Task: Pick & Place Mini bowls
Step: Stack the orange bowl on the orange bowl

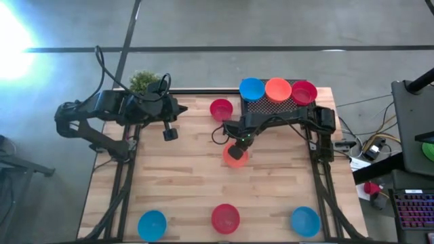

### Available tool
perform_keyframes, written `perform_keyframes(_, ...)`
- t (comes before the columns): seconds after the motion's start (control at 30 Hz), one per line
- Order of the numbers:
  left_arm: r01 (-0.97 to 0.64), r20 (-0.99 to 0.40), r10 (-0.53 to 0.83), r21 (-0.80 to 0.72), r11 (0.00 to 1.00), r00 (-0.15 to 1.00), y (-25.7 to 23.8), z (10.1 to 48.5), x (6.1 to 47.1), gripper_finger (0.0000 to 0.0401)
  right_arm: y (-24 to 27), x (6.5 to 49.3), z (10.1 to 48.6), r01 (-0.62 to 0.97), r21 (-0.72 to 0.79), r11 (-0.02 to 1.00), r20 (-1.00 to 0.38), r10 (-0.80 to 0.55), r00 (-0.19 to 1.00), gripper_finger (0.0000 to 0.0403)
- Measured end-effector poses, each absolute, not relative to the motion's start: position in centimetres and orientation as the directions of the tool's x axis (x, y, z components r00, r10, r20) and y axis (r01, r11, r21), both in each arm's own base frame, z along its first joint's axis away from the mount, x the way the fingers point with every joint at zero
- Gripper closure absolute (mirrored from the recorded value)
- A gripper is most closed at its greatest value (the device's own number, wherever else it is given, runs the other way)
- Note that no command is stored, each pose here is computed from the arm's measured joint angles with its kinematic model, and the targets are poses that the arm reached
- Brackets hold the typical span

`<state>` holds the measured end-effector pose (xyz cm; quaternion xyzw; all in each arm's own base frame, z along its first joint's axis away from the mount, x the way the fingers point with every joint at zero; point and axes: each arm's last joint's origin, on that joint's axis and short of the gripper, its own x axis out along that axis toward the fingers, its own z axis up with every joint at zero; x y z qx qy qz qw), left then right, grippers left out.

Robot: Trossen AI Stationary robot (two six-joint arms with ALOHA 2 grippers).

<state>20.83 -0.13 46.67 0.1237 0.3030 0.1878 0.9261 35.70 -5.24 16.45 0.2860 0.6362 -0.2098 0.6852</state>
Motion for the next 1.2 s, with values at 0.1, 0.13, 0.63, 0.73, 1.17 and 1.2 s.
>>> perform_keyframes(0.1, -0.269, -0.515, 0.423, 0.348, 0.898, 0.746, -0.1, 46.7, 20.8, 0.0401, -5.2, 35.6, 17.5, 0.645, 0.149, 0.749, -0.988, 0.084, 0.131, 0.0394)
perform_keyframes(0.13, -0.264, -0.515, 0.423, 0.354, 0.897, 0.746, -0.1, 46.7, 20.8, 0.0401, -5.1, 35.5, 18.0, 0.641, 0.161, 0.751, -0.986, 0.088, 0.143, 0.0394)
perform_keyframes(0.63, -0.249, -0.515, 0.423, 0.373, 0.894, 0.746, -0.1, 46.7, 20.8, 0.0401, -4.5, 28.9, 30.5, 0.652, 0.291, 0.701, -0.919, 0.016, 0.393, 0.0395)
perform_keyframes(0.73, -0.249, -0.515, 0.423, 0.373, 0.894, 0.746, -0.1, 46.7, 20.8, 0.0401, -5.2, 26.6, 32.7, 0.701, 0.288, 0.653, -0.898, -0.07, 0.433, 0.0395)
perform_keyframes(1.17, -0.249, -0.515, 0.423, 0.373, 0.894, 0.746, -0.1, 46.7, 20.8, 0.0401, -12.1, 17.7, 37.2, 0.838, 0.339, 0.427, -0.821, -0.301, 0.486, 0.0395)
perform_keyframes(1.2, -0.249, -0.515, 0.422, 0.373, 0.894, 0.746, -0.1, 46.7, 20.8, 0.0401, -12.6, 17.2, 37.3, 0.84, 0.344, 0.419, -0.82, -0.303, 0.486, 0.0395)
